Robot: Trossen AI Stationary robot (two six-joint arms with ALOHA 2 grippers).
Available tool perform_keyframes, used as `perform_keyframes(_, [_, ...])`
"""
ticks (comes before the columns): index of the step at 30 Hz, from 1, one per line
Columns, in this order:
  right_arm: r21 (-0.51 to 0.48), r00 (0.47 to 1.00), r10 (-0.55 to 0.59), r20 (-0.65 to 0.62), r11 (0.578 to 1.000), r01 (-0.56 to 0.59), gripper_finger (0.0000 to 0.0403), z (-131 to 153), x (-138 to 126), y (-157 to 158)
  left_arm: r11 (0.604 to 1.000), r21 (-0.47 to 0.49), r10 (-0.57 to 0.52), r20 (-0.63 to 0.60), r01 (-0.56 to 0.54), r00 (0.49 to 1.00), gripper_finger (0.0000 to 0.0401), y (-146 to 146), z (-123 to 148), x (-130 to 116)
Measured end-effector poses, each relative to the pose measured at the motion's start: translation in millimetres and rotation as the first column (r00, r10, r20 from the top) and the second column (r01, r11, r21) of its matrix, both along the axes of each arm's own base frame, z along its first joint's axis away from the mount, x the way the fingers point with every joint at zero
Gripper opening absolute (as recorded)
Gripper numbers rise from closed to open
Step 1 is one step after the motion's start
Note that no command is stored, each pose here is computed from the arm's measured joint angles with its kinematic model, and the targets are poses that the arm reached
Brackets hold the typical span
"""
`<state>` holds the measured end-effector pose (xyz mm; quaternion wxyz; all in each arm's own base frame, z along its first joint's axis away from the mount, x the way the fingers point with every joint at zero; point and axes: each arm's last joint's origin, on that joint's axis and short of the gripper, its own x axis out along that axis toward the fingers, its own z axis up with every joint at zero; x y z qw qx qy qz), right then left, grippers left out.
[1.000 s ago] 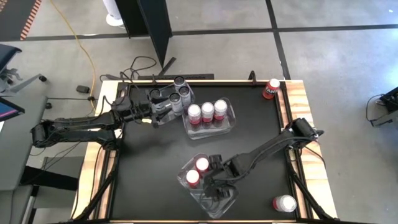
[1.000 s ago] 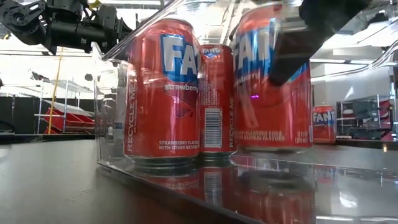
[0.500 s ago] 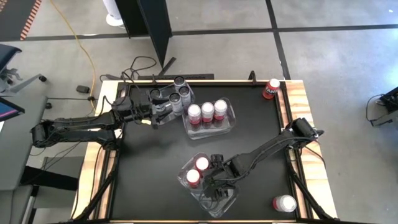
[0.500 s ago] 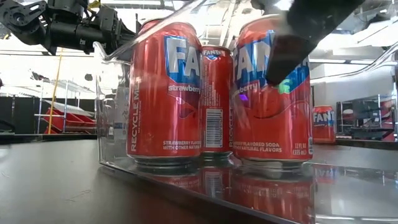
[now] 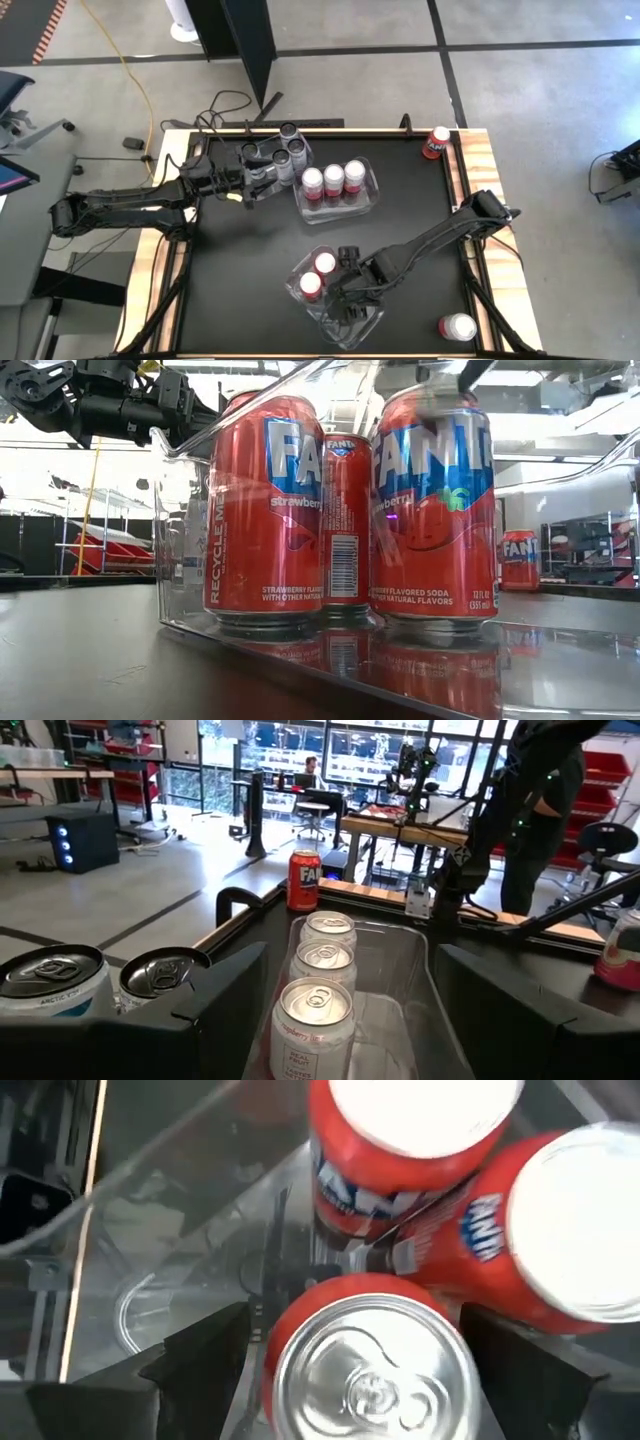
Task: Sort soda cans
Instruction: Put the bottom orange soda can in the bottom transparent bin, then put the orange soda can in the bottom transparent bin
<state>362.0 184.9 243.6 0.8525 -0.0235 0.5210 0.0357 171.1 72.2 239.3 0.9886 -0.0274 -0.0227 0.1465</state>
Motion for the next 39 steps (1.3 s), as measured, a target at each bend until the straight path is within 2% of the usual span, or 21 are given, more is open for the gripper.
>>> perform_keyframes(6, [-0.021,0.999,0.002,-0.033,1.000,-0.002,0.0377,11,-3,0,1.000,0.002,-0.023,-0.001,0.023,1.000,0.0281,-1,0,0])
perform_keyframes(16, [-0.019,1.000,0.015,-0.005,1.000,-0.015,0.0373,48,-6,6,0.999,0.018,-0.029,-0.005,0.029,1.000,0.0281,-1,0,0])
perform_keyframes(20, [-0.092,1.000,0.004,0.027,0.996,-0.002,0.0372,65,-8,4,0.999,0.028,-0.029,-0.007,0.029,1.000,0.0281,-1,0,0])
perform_keyframes(23, [-0.196,0.998,-0.030,0.054,0.980,0.040,0.0372,76,-11,-1,0.999,0.028,-0.029,-0.007,0.029,1.000,0.0281,-1,0,0])
perform_keyframes(26, [-0.295,0.994,-0.082,0.072,0.950,0.100,0.0372,80,-11,-13,0.999,0.028,-0.029,-0.007,0.029,1.000,0.0281,-1,0,0])
perform_keyframes(31, [-0.379,0.979,-0.179,0.102,0.903,0.205,0.0372,92,-15,-46,0.998,0.040,-0.044,-0.010,0.045,0.999,0.0281,-1,0,0])
perform_keyframes(34, [-0.394,0.960,-0.243,0.140,0.876,0.279,0.0372,103,-24,-73,0.997,0.047,-0.054,-0.013,0.054,0.998,0.0281,-2,0,0])
perform_keyframes(39, [-0.339,0.903,-0.360,0.234,0.841,0.423,0.0372,113,-51,-123,0.997,0.046,-0.053,-0.013,0.054,0.998,0.0281,-2,0,0])
